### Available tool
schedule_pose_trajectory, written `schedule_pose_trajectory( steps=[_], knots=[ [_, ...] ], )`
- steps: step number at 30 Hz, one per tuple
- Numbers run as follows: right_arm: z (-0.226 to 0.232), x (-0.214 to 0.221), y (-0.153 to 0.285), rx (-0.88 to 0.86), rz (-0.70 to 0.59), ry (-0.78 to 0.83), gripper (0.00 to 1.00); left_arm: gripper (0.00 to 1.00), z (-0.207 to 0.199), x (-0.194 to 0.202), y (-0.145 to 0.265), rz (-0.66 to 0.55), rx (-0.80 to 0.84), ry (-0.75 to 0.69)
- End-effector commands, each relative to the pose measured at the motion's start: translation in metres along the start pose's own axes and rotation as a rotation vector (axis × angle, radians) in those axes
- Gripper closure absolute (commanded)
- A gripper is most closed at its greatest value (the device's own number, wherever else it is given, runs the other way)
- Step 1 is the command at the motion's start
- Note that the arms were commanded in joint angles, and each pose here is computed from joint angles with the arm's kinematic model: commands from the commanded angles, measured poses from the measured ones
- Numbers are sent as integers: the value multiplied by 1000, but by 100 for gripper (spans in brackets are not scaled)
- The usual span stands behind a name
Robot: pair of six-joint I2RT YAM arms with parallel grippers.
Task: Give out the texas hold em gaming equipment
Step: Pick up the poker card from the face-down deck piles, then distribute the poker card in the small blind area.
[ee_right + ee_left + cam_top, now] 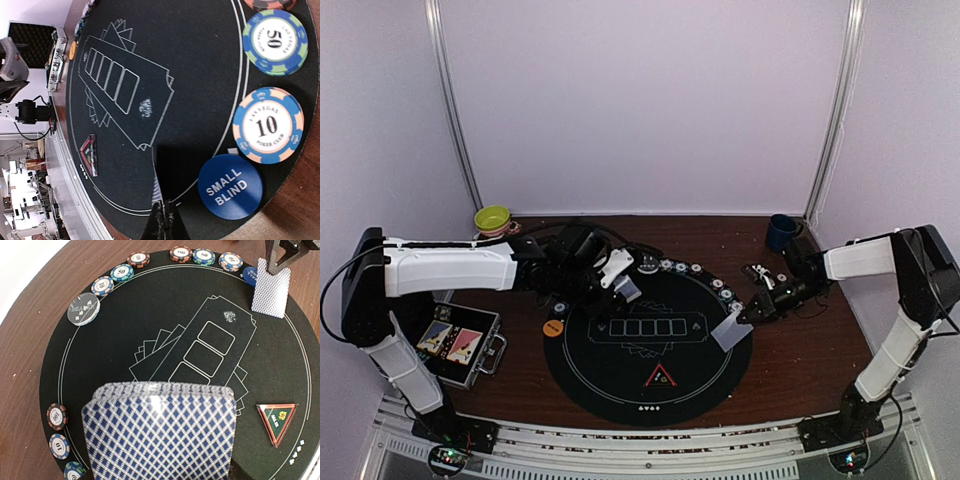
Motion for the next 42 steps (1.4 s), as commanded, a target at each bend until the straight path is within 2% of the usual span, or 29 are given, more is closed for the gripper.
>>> schedule_pose_trajectory(
  steps=[1,3,6,8,12,21,29,36,42],
  knots=[
    [-6,0,0,57,0,24,100,47,2,-11,4,-47,-20,2],
    [-7,0,1,70,1,27,98,47,1,-11,3,-46,-13,5],
    [-4,-2,4,79,-1,44,86,47,2,-11,4,-47,-15,8],
    [-1,-2,7,85,6,61,82,47,1,-10,4,-49,-16,8],
    [2,-2,10,98,30,90,79,47,2,-9,5,-47,-26,8],
    [6,11,10,140,194,151,74,47,4,-13,4,-49,-39,3],
    [24,23,-5,269,314,301,69,46,5,-13,8,-51,-53,3],
    [23,15,-2,399,304,336,63,46,4,-12,8,-54,-47,0],
    [27,15,3,432,328,360,57,46,4,-12,9,-56,-47,0]
  ],
)
Point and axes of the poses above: each gripper's point midway between its finger pads, its own y axis back along the fingers, its own z axis along the line the jaws close on, x = y × z, the point moved 10 cm from there along y, back along the fingers, and after that the axes turned 14 degrees about -y, right-handed, at the moved point
